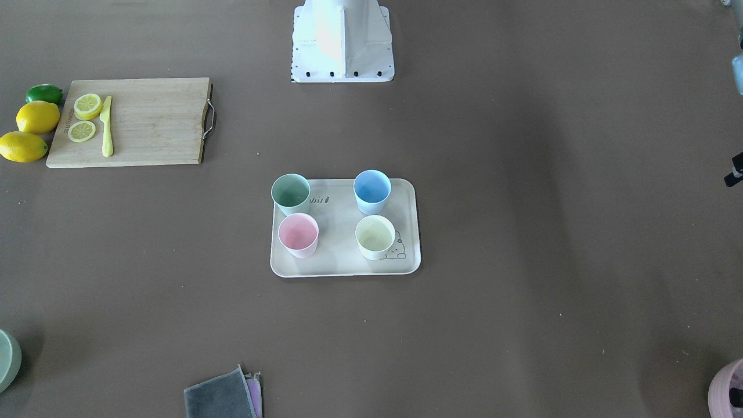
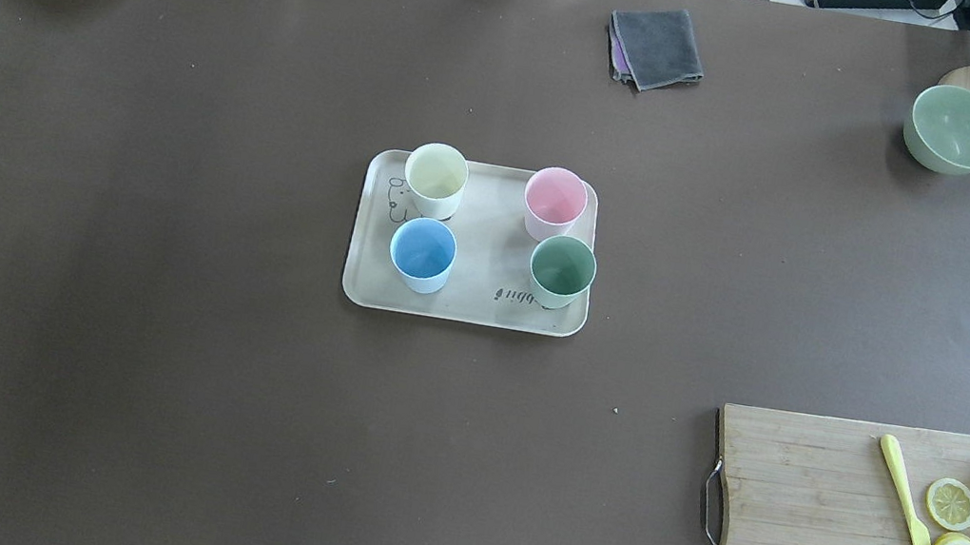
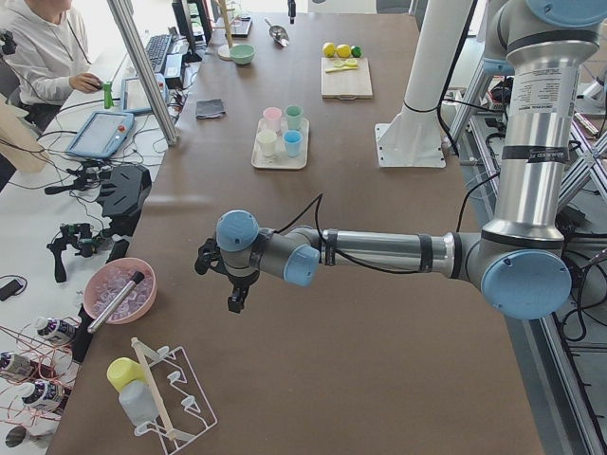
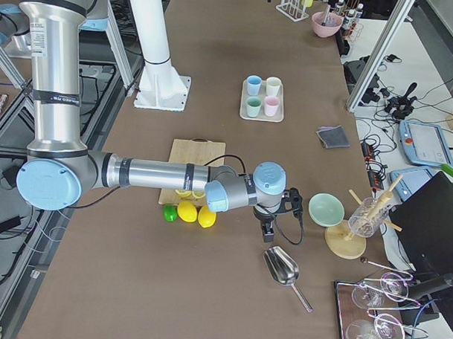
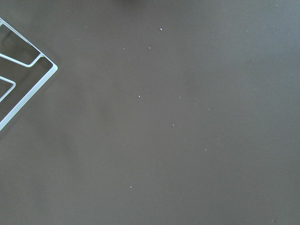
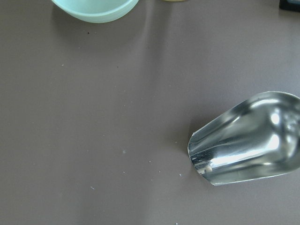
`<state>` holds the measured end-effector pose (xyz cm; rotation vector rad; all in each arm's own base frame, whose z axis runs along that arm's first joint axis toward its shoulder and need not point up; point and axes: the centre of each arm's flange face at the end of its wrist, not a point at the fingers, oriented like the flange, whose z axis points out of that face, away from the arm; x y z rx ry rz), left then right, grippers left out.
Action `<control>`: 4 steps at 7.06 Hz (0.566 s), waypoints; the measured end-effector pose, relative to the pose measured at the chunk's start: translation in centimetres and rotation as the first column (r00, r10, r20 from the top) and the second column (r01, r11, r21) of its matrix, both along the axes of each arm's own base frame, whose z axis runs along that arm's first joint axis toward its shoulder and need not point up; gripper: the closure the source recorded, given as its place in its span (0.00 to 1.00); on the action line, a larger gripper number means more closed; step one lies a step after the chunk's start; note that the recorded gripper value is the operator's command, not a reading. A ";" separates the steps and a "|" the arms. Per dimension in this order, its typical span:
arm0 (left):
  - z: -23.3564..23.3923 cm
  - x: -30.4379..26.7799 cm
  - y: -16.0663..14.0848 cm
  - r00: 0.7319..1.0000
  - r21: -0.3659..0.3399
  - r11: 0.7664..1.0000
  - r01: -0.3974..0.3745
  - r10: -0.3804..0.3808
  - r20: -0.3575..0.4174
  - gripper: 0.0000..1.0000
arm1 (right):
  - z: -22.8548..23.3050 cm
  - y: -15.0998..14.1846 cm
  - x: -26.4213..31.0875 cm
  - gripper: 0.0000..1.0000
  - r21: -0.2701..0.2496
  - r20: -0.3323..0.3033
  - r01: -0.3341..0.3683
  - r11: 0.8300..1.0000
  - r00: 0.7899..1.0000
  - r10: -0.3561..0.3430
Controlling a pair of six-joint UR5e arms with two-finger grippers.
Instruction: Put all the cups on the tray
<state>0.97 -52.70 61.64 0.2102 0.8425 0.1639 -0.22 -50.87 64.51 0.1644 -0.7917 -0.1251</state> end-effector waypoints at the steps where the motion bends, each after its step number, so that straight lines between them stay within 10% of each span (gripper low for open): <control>1: 0.0 -0.1 0.3 1.000 0.002 1.000 0.003 -0.003 0.002 0.02 | -0.1 0.0 0.0 0.00 0.007 -0.005 0.001 1.000 1.000 -0.001; 4: 0.1 -0.7 1.5 1.000 0.005 1.000 0.012 -0.012 0.005 0.02 | -0.7 0.0 0.0 0.00 0.017 -0.005 0.003 1.000 1.000 -0.003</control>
